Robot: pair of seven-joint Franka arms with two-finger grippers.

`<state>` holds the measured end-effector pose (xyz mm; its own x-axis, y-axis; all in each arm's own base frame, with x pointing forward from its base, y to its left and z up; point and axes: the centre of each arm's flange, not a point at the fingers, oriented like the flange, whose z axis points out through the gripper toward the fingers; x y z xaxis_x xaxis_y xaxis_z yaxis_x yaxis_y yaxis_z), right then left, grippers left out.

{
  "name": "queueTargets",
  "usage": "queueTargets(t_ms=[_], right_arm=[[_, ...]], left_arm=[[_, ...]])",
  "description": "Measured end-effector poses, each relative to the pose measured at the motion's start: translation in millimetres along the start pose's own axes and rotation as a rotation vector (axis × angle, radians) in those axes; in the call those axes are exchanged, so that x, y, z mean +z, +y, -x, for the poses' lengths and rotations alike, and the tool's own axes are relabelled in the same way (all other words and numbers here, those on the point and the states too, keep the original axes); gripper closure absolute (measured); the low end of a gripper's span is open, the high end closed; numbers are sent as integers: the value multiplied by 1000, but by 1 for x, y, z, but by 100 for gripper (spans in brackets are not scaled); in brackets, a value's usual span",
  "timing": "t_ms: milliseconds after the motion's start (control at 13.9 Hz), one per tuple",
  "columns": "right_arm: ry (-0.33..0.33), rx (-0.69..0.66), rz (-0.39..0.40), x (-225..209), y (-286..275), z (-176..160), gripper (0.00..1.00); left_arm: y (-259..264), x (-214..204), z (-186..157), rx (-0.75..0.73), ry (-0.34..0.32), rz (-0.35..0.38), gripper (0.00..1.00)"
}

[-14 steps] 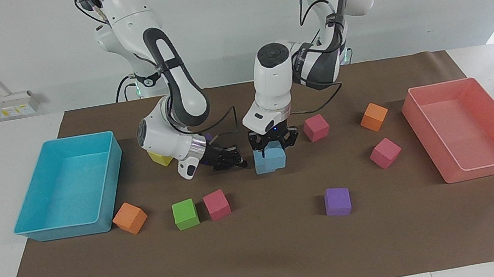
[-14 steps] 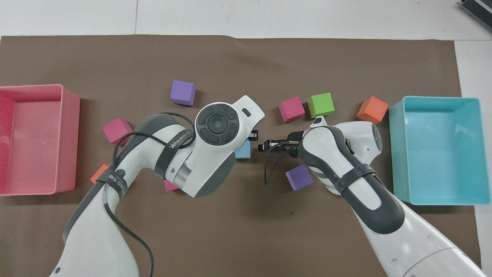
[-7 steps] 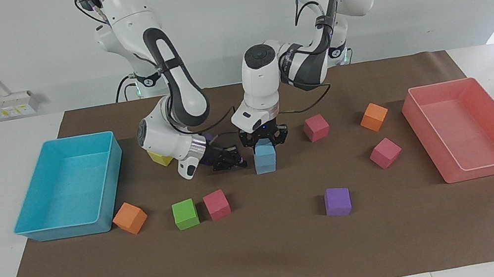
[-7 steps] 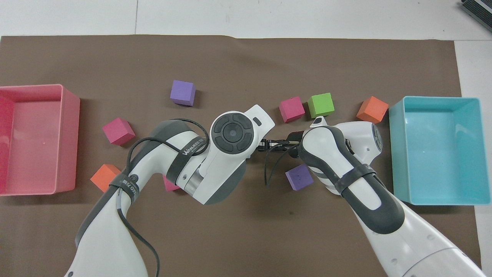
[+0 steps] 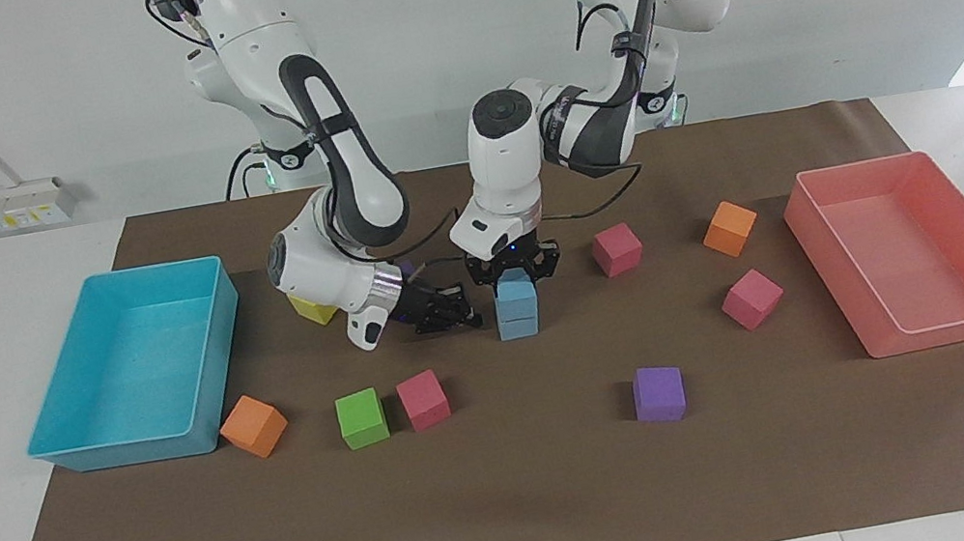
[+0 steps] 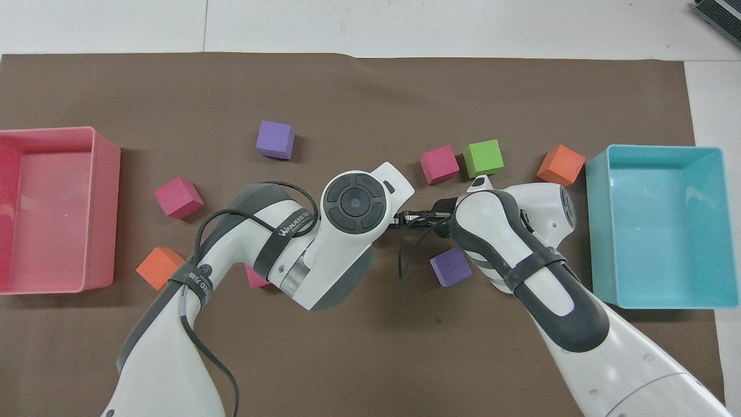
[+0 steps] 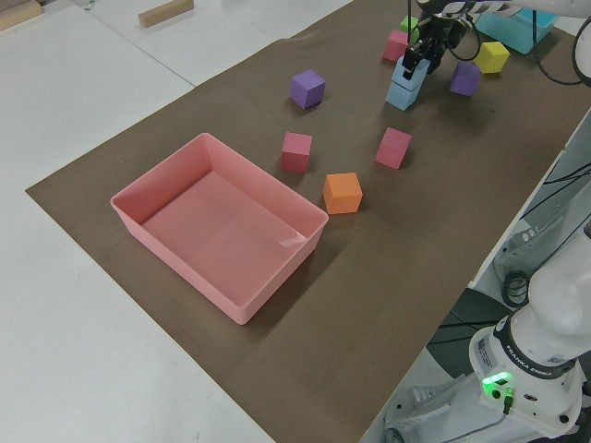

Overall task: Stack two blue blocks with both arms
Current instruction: 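Lower the blue cube onto the placed blue cube and open the left gripper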

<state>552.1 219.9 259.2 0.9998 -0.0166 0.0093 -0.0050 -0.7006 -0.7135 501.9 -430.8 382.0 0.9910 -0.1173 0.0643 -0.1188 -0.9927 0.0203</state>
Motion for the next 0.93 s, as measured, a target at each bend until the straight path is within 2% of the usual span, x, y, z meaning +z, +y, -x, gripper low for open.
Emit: queueTargets(t_ms=[935], right_arm=[[14, -5, 17, 3, -1, 1, 99]], left_arm=[[3, 5, 5, 7, -11, -5, 44]])
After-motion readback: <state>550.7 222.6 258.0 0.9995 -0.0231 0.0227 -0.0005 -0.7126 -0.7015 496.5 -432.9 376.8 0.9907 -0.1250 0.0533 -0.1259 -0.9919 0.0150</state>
